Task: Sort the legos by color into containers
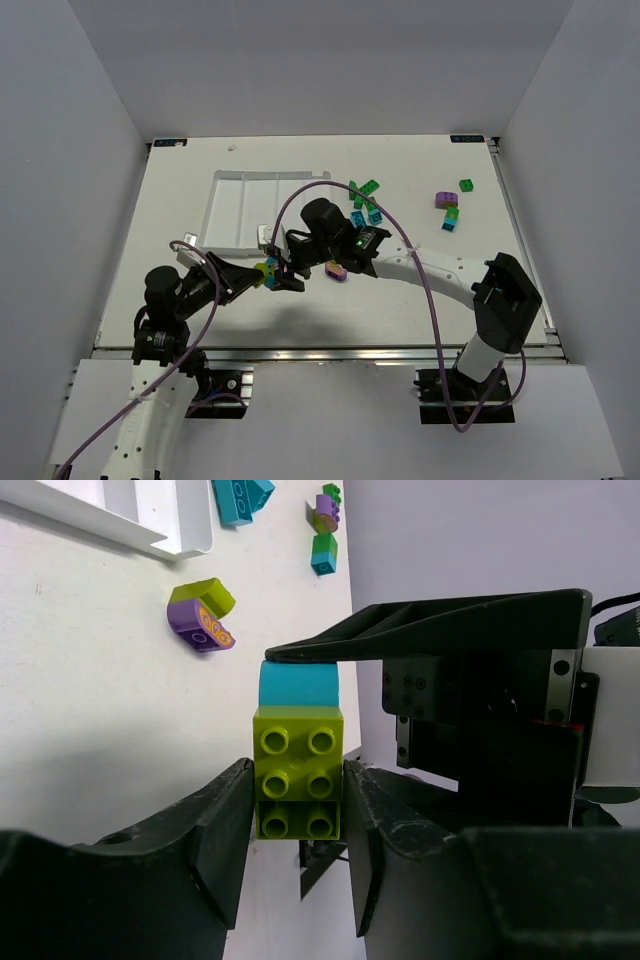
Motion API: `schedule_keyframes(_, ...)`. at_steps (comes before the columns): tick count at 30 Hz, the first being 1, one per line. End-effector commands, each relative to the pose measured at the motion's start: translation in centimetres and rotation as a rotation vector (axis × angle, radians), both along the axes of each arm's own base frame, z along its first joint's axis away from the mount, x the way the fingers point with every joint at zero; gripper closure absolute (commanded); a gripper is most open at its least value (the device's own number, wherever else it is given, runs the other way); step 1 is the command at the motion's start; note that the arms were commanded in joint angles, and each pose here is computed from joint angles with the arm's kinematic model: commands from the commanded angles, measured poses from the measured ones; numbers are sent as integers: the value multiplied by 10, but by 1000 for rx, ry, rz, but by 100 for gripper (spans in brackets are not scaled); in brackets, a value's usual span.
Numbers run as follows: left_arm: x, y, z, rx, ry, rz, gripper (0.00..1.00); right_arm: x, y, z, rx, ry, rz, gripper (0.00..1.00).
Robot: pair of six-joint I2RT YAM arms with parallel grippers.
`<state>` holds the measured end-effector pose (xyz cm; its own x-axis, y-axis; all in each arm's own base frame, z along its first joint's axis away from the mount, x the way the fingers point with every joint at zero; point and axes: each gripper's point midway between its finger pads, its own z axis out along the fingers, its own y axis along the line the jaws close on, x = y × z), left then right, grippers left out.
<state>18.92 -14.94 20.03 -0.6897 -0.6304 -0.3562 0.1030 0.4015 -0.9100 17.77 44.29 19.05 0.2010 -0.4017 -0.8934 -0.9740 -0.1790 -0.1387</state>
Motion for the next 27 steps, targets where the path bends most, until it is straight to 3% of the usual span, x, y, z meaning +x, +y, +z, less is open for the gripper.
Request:
schedule_keyframes(1, -2, -3, 0, -5, -16, -30, 51, 3, 13, 31, 89, -31, 18, 100)
schedule_keyframes(13, 2, -6, -3, -19, -12, -43, 47, -1, 13, 35, 105, -17, 30, 100)
schedule_keyframes(18, 6, -7, 1, -24, -34, -41, 63, 2, 13, 32, 101, -23, 23, 100)
schedule_keyframes(22, 14, 0, 3, 12, -50, 8, 98, 19, 0, 28, 94, 8, -25, 100)
schedule_keyframes(27, 42, 8, 2, 81, -52, 70, 100, 60, -56, 3, 35, 43, -134, 100)
